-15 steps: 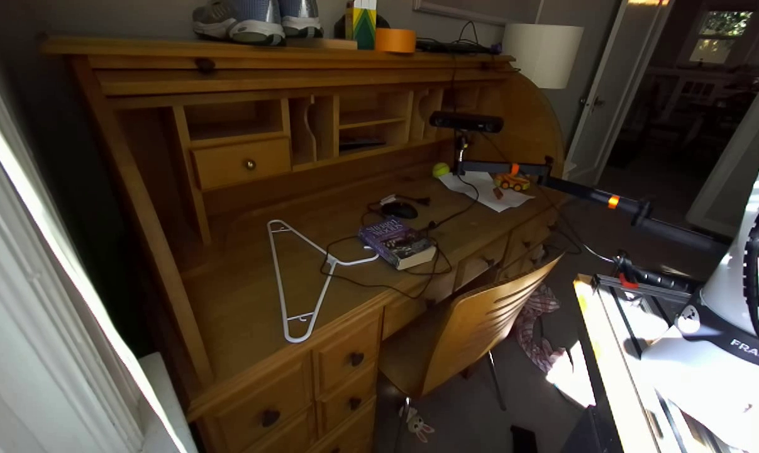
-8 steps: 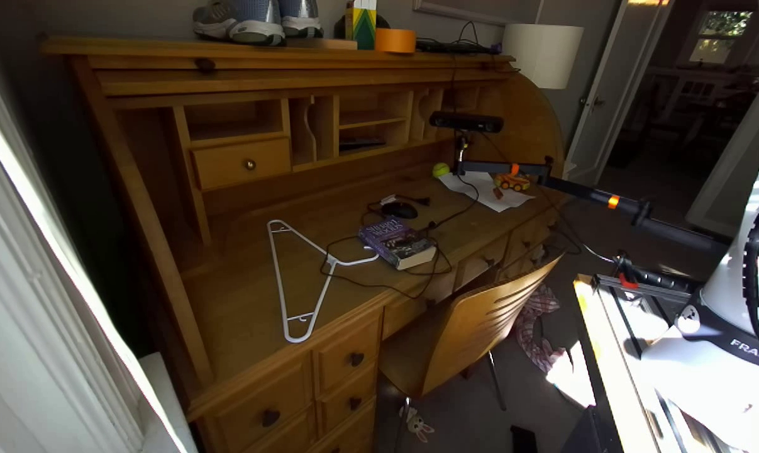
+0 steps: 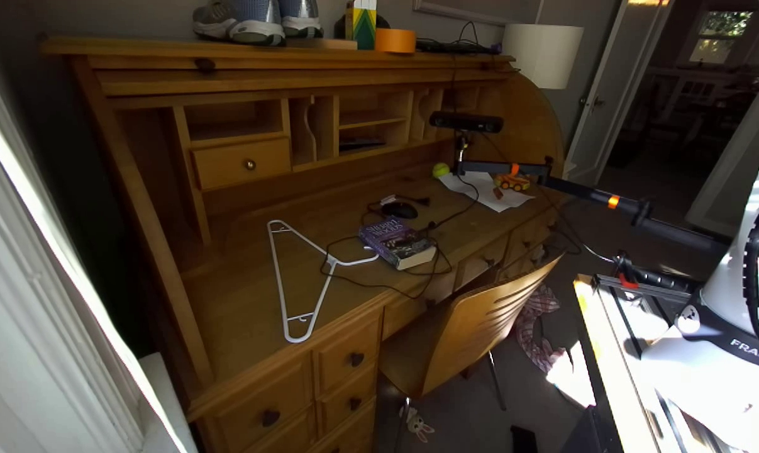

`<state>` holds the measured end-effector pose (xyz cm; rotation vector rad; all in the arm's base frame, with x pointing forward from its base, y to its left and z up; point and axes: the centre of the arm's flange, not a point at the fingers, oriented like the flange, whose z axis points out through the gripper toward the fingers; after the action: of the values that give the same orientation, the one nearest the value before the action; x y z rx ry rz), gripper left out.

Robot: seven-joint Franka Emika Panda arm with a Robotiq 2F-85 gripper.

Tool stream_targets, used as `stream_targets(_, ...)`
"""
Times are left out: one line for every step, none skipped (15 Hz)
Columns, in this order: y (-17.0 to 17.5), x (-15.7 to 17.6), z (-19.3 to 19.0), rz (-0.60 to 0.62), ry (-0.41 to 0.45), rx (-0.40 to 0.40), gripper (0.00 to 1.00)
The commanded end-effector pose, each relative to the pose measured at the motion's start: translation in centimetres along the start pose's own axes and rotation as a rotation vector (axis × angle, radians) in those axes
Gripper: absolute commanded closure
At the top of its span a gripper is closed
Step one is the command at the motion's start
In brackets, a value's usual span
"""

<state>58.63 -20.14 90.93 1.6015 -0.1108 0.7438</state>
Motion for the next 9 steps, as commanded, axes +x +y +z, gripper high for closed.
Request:
stream_targets(4.1, 6.2, 1.5, 0.043, -0.026, -0.029, 0.0)
stream_targets(5.0, 6.1, 0.8, 0.057, -0.052, -0.023, 0.0)
stream_targets(6.0, 5.9, -0.3, 0.059, -0.085, 0.011, 0.0)
stream_targets(6.9, 5.5, -1.3, 0.044, -0.142, 0.052, 0.0)
stream_targets(8.0, 4.9, -2.5, 0.062, -0.18, 0.107, 0.0)
stream_targets(8.7, 4.2, -3.8, 0.075, -0.206, 0.149, 0.0)
stream_targets(9.3, 3.1, -5.3, 0.092, -0.217, 0.199, 0.01)
stream_targets(9.9, 2.5, -6.6, 0.107, -0.227, 0.244, 0.0)
stream_targets(10.1, 1.6, -7.9, 0.126, -0.235, 0.288, 0.0)
